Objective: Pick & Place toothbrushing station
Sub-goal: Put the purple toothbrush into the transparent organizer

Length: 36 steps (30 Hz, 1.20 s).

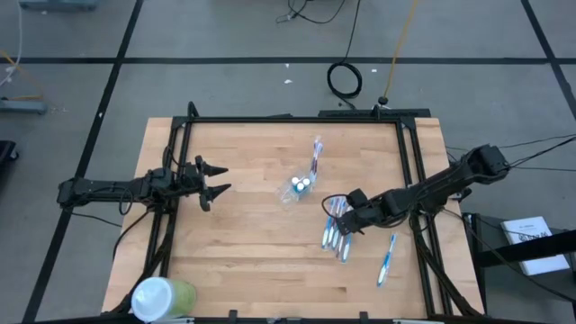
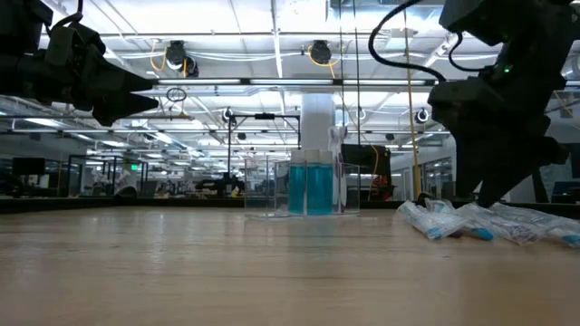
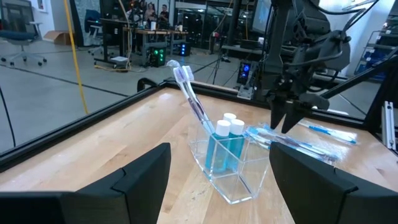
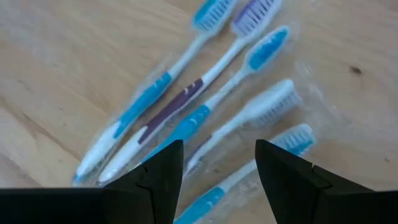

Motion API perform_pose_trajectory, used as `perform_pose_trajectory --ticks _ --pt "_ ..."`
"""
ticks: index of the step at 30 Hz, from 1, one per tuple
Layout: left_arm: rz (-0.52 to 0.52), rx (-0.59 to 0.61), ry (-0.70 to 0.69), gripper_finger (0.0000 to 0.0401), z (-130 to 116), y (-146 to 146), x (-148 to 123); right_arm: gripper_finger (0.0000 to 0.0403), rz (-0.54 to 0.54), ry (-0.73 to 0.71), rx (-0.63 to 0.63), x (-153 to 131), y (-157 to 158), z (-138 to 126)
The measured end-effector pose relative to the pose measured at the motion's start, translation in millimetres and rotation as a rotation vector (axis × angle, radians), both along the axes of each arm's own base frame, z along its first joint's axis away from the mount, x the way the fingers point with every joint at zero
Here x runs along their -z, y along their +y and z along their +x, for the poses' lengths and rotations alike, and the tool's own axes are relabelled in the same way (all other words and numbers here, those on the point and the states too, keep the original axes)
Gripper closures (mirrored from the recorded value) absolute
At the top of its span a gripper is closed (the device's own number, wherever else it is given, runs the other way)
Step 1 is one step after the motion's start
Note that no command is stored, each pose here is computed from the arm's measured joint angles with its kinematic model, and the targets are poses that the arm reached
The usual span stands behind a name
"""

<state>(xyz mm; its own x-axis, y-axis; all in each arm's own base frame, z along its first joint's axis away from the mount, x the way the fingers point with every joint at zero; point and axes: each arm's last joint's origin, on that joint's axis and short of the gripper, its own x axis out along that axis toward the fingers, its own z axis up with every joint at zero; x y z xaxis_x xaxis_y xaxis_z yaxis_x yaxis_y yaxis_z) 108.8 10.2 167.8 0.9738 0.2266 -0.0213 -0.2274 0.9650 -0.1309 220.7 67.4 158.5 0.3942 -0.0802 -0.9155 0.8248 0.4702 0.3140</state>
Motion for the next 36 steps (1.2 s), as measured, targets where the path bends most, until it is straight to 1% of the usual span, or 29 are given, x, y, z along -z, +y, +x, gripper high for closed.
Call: perform_pose_trajectory --ticks 5,14,23,30,36 --pt "0.0 0.0 0.0 0.0118 0 0 0 0.0211 0.019 0.03 0.032 7 -3 -5" --pt "0.0 0.0 0.0 0.0118 0 0 0 0.0211 0.012 0.077 0.082 18 -14 -12" --pt "0.0 0.0 0.0 0.0118 0 0 0 0.0211 0.003 0.077 0.066 16 -19 -13" --pt "0.0 0.0 0.0 0.0118 0 0 0 0.0211 0.004 0.037 0.055 9 -19 -14" --pt "0.0 0.0 0.001 0.0118 0 0 0 0.0211 -0.028 0.03 0.078 8 -25 -13"
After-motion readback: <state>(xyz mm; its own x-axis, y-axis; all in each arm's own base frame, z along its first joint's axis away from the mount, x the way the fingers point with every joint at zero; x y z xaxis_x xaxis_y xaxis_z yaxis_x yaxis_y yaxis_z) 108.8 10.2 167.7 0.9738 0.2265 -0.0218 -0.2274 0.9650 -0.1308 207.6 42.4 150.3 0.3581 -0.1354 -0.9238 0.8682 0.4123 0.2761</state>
